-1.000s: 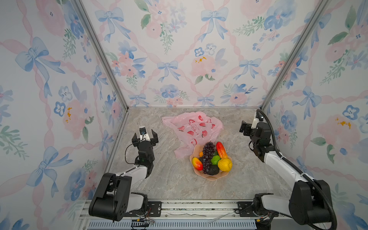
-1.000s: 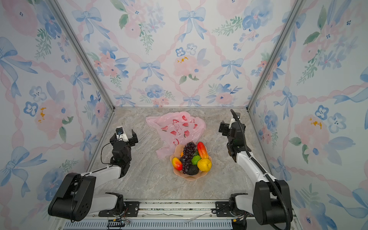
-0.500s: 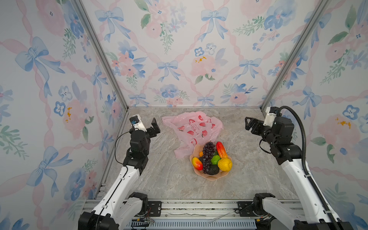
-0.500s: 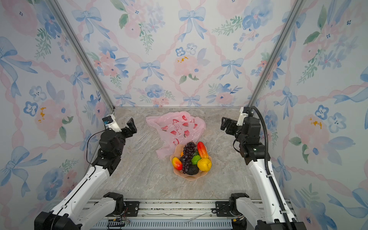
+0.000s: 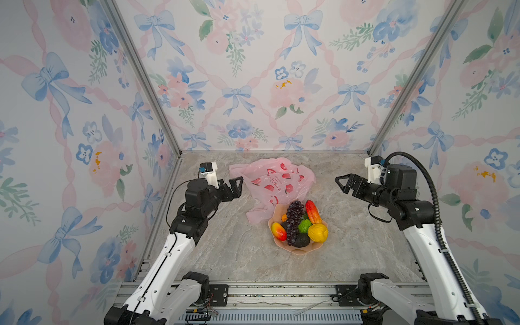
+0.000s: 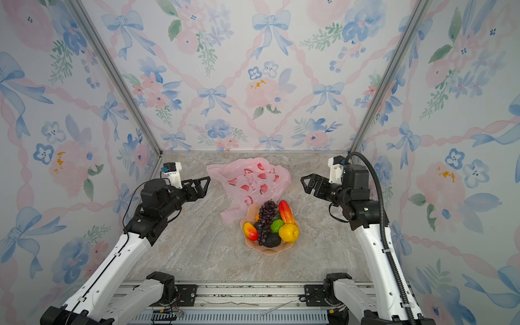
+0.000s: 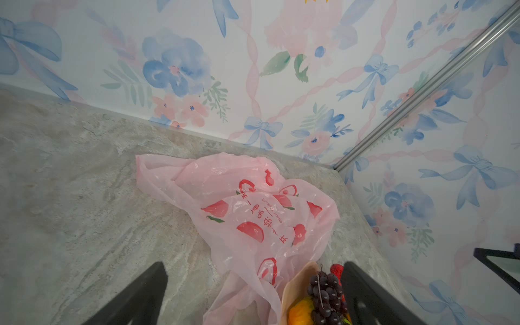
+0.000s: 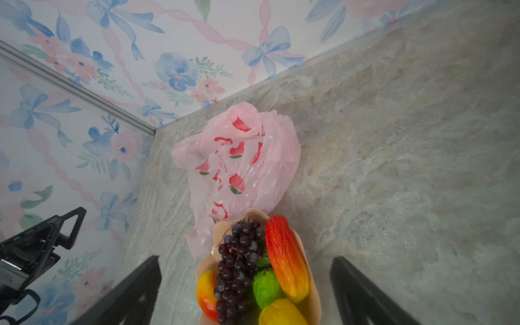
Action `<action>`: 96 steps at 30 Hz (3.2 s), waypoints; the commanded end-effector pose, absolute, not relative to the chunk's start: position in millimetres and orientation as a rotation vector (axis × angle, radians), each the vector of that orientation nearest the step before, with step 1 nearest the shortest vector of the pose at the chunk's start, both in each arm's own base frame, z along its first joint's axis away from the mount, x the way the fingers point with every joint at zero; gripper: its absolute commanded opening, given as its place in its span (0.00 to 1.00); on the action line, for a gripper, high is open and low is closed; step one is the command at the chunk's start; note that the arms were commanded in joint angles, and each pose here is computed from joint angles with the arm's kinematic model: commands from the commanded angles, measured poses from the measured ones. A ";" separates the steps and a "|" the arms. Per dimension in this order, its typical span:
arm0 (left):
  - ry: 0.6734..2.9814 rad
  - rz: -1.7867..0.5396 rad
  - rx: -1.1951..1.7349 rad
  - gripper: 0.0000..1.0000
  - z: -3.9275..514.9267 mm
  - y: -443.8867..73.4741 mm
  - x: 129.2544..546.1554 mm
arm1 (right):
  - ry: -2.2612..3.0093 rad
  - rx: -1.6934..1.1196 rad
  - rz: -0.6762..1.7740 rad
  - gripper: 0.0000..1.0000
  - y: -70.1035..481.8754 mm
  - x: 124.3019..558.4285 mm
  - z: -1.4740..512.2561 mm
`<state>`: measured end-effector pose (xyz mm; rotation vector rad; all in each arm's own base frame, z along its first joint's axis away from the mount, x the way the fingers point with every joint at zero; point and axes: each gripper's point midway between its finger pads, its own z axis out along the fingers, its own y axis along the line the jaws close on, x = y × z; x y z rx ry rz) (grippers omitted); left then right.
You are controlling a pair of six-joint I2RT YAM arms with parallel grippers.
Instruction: Place the fruits into the plastic bag
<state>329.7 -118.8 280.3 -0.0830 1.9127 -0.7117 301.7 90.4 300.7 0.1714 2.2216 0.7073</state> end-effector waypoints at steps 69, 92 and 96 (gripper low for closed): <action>2.188 -0.814 -0.512 0.98 158.0 -49.3 279.1 | 2.348 -1.722 -0.397 0.99 398.9 315.5 54.8; 2.182 -0.816 -0.521 0.98 158.0 -46.7 279.0 | 2.097 -1.644 -0.474 0.00 410.5 337.4 112.7; 2.172 -0.816 -0.521 0.98 162.9 -45.1 280.1 | 1.970 -1.638 -0.512 0.00 410.1 345.0 139.7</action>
